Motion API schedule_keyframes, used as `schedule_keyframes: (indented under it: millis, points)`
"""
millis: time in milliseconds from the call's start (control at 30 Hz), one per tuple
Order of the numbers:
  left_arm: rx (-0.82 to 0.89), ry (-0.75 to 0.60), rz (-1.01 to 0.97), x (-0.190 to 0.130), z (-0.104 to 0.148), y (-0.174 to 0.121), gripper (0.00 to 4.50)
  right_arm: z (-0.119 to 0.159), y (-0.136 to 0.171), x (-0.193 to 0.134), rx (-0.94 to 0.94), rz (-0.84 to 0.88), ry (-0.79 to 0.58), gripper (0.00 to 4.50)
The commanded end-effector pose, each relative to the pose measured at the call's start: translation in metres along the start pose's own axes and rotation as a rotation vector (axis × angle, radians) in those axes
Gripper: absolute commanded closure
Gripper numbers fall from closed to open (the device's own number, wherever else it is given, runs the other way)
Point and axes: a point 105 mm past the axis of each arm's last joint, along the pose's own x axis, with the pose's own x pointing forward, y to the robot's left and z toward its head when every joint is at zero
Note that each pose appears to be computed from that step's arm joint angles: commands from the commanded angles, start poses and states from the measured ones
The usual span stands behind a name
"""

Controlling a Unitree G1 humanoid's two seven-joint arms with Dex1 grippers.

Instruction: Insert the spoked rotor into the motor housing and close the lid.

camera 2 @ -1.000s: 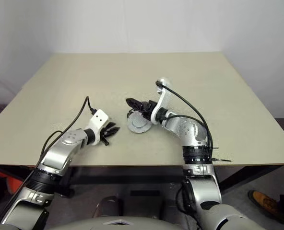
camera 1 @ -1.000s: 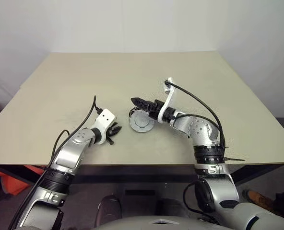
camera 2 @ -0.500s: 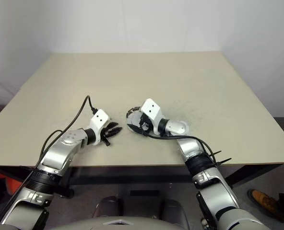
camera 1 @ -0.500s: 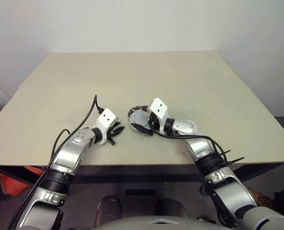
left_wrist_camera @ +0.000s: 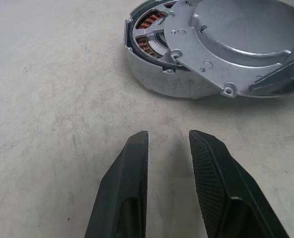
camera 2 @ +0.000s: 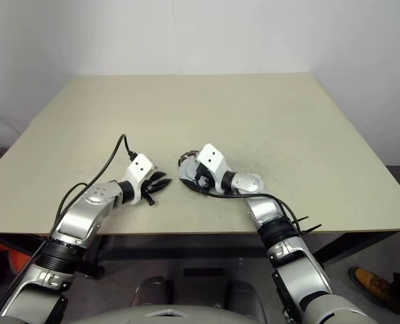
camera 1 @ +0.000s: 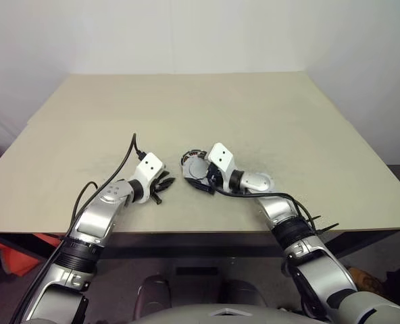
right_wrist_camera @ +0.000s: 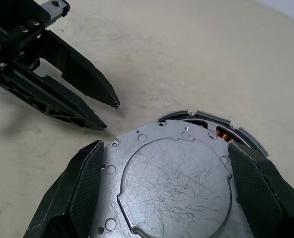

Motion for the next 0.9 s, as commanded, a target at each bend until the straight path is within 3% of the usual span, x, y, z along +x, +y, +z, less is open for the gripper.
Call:
schedule_keyframes:
  millis: [33,233,400,633,900]
  points:
    - [0.031,-0.041,0.020,-0.004,0.012,0.004,3.10,0.012,-0.008,0.000,0.006,-0.014,-0.038,0.03]
    - [0.033,-0.040,0.024,-0.004,0.012,0.004,3.10,0.013,-0.009,0.000,0.020,-0.013,-0.038,0.03]
    - [0.032,-0.036,0.024,-0.004,0.011,0.004,3.10,0.025,-0.015,0.000,0.042,-0.015,-0.067,1.30]
    - [0.032,-0.036,0.030,-0.004,0.011,0.005,3.10,0.034,-0.018,0.001,0.034,-0.006,-0.076,1.30]
    - [0.029,-0.028,0.040,-0.006,0.008,0.006,3.10,0.074,-0.029,0.009,0.120,-0.003,-0.181,1.30]
